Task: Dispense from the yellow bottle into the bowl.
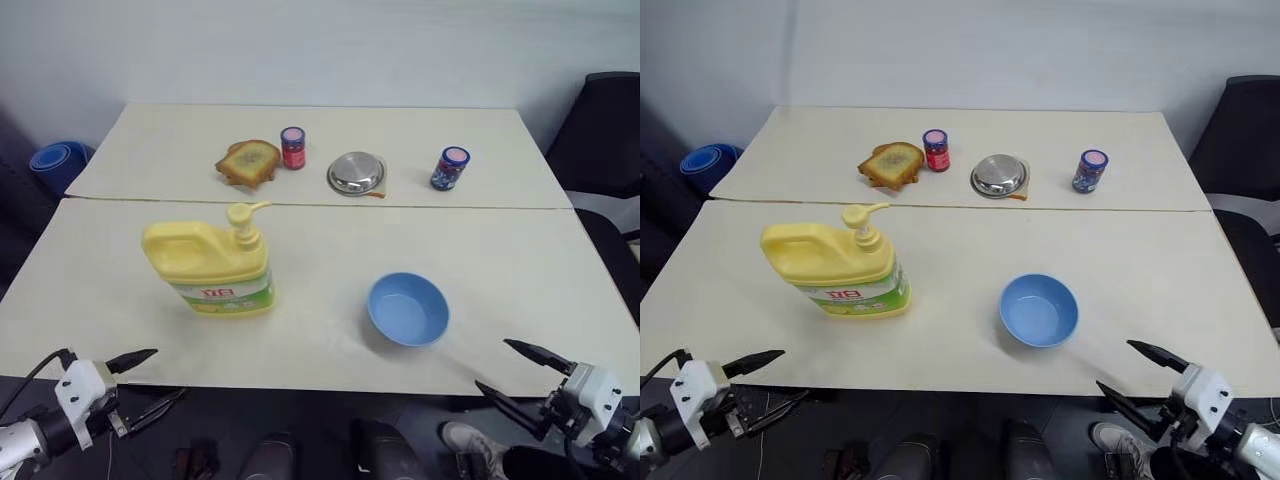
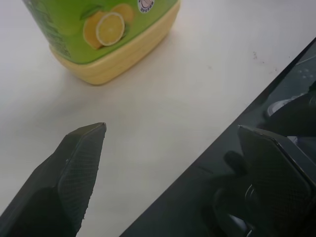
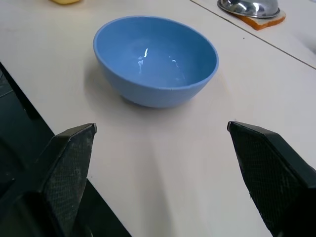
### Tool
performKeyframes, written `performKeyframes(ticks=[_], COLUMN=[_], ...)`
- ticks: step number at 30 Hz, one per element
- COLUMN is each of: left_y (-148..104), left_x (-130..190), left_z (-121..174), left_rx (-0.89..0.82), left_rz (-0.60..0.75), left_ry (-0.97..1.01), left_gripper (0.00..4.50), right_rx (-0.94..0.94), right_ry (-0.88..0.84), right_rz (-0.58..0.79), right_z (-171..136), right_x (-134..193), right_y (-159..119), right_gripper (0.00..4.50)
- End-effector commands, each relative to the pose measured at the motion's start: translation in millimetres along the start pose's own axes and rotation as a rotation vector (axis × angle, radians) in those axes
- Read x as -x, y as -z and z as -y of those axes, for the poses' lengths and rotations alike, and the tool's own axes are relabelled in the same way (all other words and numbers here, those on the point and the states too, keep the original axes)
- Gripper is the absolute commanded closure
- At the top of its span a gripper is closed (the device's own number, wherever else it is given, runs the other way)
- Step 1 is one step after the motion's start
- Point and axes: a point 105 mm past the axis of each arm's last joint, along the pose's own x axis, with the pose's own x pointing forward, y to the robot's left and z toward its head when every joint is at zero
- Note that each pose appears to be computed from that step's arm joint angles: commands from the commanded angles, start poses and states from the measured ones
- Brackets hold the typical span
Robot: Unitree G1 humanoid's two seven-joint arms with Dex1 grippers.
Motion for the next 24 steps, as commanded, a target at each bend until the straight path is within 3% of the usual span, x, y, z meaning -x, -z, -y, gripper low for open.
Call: performKeyframes(ticks=[1,6,9,12,17,24], left_y=[-15,-51,-82,-95,-105,-104], left_x=[-11,-29,-46,-55,-61,-57], left_z=[-1,21,38,54,67,72], left_rx=[0.01,0.126,0.098,0.083,0.121,0.118], left_rz=[0.061,0.188,0.251,0.265,0.287,0.268], left_ry=[0.004,0.199,0.314,0.387,0.427,0.429], left_gripper=[0.0,0.0,0.0,0.0,0.0,0.0], right_rx=[0.029,0.034,0.035,0.036,0.026,0.067], right_ry=[-0.098,-0.248,-0.261,-0.257,-0.252,-0.175], right_rz=[0.069,0.127,0.109,0.086,0.001,-0.034], right_z=[-17,-45,-56,-62,-66,-48], right_x=[-20,-58,-84,-100,-120,-138], right_y=[-18,-50,-56,-57,-46,-38], right_gripper=[0.06,0.06,0.06,0.06,0.06,0.06])
